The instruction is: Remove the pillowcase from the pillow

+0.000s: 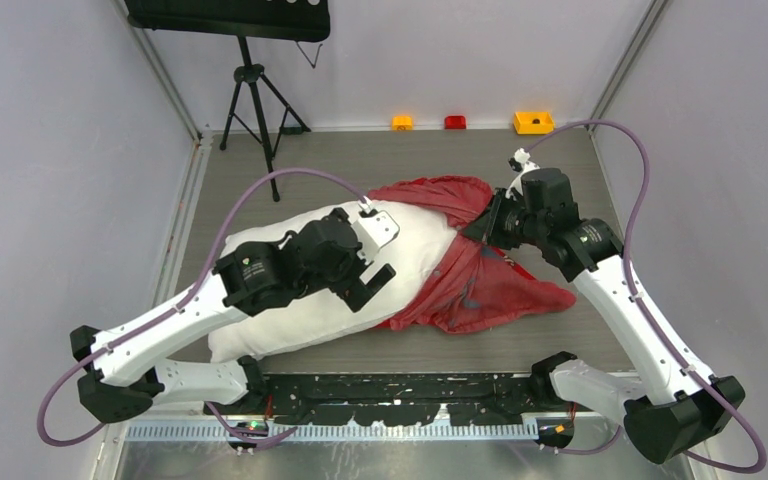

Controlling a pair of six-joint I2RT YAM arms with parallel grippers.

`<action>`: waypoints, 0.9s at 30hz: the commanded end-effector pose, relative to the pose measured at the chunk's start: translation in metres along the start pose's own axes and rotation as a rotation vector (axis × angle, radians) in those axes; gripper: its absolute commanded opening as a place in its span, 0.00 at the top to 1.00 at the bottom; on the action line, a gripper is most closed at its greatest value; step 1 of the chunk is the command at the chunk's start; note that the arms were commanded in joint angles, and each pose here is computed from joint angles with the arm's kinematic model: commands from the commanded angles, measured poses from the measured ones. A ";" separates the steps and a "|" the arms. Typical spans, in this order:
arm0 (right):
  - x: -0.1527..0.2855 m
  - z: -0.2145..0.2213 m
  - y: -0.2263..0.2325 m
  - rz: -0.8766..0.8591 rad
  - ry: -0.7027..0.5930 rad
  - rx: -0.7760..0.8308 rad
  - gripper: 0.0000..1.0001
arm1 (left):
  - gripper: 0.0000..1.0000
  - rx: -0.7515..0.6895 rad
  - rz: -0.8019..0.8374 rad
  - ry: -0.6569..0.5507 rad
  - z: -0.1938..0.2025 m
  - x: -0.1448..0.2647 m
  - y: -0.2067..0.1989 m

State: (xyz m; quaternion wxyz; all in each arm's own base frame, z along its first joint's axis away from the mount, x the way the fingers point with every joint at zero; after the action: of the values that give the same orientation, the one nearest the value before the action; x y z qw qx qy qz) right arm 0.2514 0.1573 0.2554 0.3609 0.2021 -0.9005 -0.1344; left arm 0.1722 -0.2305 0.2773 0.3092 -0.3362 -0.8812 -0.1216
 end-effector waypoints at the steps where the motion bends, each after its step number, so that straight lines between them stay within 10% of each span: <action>1: 0.023 -0.044 0.023 -0.077 -0.172 0.022 1.00 | 0.00 -0.015 0.031 -0.026 -0.004 -0.001 -0.005; 17: 0.019 -0.047 0.029 -0.106 -0.155 0.009 1.00 | 0.01 -0.046 0.107 -0.062 0.005 -0.031 -0.022; 27: 0.011 -0.049 0.029 -0.106 -0.160 -0.030 1.00 | 0.00 -0.138 0.050 0.116 0.043 -0.079 -0.021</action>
State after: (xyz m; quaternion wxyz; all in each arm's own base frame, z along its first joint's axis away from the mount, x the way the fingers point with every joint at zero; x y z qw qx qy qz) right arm 0.2543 0.1611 0.2601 0.3662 0.2024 -0.8965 -0.1455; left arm 0.1840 -0.2577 0.2070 0.3364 -0.3548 -0.8517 -0.1888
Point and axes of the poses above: each gripper's point midway between its finger pads, its own x axis back along the fingers, its own y axis along the line the jaws close on, z = x × y, the point moved 1 cm from there along x, back along the fingers, and after that the axes turned 13 degrees about x, right-handed, at the moved point
